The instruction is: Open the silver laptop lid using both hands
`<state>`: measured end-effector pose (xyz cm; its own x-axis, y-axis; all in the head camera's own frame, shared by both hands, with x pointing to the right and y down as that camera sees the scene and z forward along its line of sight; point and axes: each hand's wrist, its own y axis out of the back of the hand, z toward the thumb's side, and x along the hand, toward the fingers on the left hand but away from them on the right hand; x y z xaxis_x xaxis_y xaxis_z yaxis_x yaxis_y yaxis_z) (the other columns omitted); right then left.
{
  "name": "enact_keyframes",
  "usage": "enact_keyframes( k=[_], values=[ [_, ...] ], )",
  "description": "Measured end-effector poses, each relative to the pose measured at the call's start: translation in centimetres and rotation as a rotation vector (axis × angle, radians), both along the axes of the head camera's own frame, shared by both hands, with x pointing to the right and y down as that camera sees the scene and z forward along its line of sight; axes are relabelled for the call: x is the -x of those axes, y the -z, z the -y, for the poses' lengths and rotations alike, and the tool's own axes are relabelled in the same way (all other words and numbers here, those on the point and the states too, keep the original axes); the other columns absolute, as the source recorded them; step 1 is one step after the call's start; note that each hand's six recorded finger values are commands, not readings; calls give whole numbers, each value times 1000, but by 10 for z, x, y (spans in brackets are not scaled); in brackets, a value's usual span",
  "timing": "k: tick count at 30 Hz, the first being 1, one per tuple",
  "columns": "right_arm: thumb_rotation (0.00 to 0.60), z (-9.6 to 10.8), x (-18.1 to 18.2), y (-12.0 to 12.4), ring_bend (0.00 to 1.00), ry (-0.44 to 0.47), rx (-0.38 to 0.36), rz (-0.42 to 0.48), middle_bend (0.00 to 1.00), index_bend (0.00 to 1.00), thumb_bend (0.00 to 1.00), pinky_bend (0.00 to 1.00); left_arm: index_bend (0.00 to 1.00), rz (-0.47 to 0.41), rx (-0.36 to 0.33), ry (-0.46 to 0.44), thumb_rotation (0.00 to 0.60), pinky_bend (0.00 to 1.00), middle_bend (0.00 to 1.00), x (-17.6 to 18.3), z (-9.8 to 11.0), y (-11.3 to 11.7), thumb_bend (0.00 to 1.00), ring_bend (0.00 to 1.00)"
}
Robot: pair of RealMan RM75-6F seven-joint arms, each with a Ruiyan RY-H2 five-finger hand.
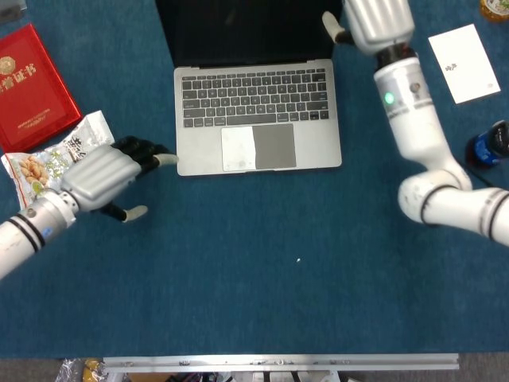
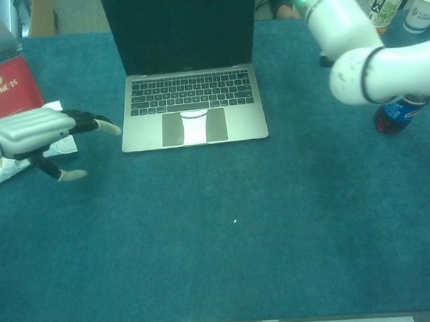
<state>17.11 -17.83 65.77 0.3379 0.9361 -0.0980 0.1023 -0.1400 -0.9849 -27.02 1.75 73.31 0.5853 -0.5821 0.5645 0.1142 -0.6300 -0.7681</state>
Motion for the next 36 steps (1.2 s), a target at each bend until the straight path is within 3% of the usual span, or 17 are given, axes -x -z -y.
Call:
enact_keyframes(
  k=[7, 21, 28, 36],
  values=[
    [600, -36, -29, 26, 126, 21, 21, -1, 198, 156, 255, 131, 126, 3, -57, 69, 500, 92, 105, 25, 2, 18, 298, 91],
    [600, -106, -121, 69, 126, -76, -29, -56, 200, 156, 256, 131, 126, -11, -164, 208, 487, 92, 112, 68, 0, 50, 297, 90],
    [600, -138, -156, 81, 126, -136, -57, -63, 200, 156, 256, 132, 126, 0, -246, 266, 408, 92, 115, 87, 1, 71, 298, 91],
    [600, -173, -194, 94, 126, -216, -102, -47, 200, 156, 256, 132, 126, 32, -290, 406, 377, 92, 116, 123, -3, 85, 298, 90]
  ],
)
